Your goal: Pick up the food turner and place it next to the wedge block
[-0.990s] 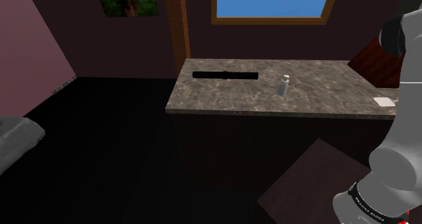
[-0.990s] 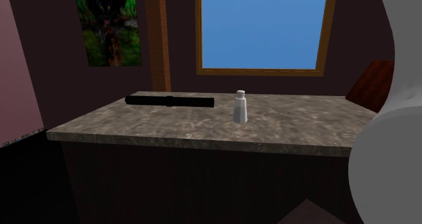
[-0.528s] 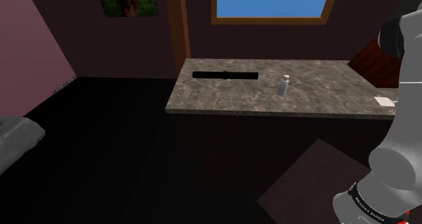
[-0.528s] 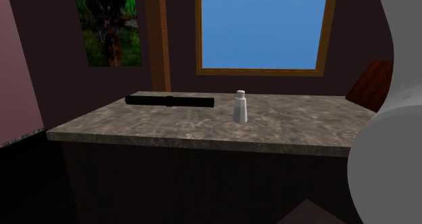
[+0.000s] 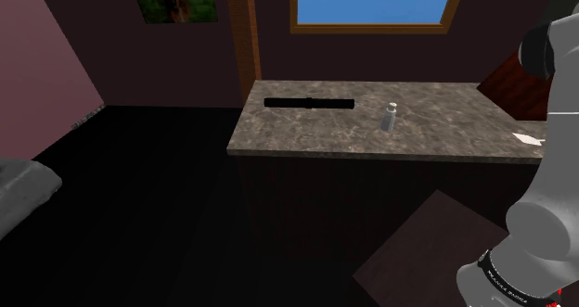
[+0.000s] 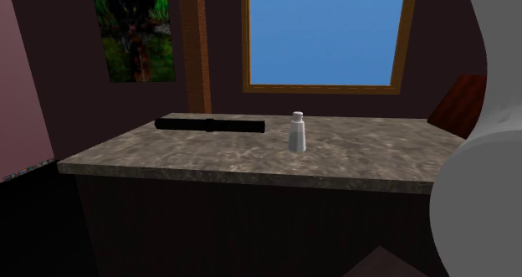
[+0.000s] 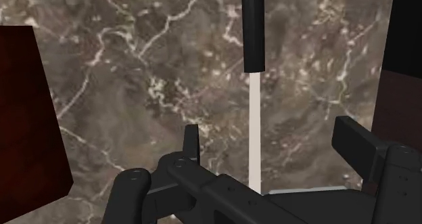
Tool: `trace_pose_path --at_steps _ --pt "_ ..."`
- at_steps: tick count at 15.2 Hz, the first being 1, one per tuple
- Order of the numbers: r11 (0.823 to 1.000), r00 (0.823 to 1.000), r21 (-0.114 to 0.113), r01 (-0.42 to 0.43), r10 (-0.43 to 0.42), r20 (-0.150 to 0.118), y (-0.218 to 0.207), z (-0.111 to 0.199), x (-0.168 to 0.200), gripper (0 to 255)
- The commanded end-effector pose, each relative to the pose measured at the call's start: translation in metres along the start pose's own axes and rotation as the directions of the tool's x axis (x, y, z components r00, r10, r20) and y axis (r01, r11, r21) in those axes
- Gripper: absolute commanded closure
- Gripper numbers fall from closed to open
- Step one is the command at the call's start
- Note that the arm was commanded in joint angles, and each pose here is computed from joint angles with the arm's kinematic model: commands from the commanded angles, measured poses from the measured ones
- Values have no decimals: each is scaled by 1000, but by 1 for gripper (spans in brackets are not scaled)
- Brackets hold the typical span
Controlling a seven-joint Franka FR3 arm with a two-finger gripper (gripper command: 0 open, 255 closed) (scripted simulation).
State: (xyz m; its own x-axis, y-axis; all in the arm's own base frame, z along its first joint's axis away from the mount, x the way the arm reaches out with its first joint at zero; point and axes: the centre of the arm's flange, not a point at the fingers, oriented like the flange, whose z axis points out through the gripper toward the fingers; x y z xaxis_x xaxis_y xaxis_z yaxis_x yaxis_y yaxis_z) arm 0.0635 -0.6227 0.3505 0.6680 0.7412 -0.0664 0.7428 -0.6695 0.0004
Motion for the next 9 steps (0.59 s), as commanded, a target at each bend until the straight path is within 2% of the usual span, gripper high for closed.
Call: trace_pose_path --at_steps 1,4,9 --pt "1000 1000 0 0 0 0 0 -13 0 0" --pt "1000 1000 0 0 0 0 0 -50 0 0" --pt "1000 1000 0 0 0 0 0 -50 0 0"
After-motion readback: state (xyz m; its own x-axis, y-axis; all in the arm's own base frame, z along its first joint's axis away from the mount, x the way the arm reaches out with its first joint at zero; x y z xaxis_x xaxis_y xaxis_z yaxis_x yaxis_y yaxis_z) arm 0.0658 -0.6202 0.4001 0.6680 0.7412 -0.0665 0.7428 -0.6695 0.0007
